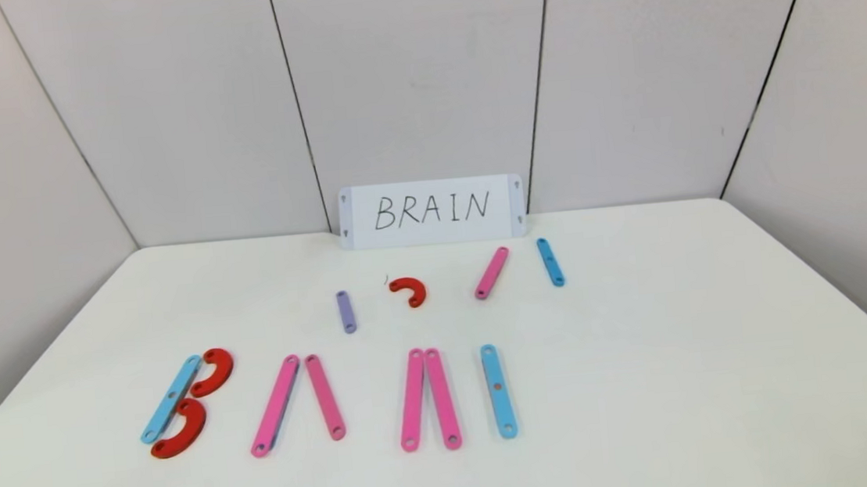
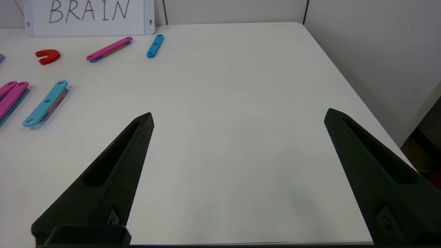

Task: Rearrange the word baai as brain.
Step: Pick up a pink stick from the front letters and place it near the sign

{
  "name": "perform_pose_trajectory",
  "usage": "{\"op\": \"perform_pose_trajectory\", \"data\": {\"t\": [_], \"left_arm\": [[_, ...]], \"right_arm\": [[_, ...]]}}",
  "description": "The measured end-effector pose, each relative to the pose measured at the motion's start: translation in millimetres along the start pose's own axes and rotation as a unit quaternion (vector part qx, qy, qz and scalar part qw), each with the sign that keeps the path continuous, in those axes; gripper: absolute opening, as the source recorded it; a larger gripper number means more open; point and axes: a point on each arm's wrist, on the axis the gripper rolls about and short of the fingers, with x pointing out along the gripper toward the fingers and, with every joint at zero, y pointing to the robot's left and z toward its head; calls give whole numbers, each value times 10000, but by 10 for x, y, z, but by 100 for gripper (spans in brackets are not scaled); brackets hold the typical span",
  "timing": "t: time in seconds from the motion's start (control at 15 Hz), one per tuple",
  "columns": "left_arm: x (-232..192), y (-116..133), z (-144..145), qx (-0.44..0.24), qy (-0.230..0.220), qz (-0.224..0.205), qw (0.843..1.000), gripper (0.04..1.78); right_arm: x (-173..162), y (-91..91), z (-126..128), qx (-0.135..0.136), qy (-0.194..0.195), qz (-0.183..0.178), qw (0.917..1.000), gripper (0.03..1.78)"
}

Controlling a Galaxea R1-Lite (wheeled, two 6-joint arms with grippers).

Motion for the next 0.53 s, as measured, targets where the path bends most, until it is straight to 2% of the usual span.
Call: {"op": "perform_pose_trajectory", "data": {"t": [0.33,0.53], "left_arm": [[-1,0,6,81,-17,3,10000,174],[-46,0,145,54,-134,-24,9999,174]], "right_arm": [[0,0,0,-55,-2,-10,10000,173],[-26,3,98,-48,-197,-10,9998,173]]}}
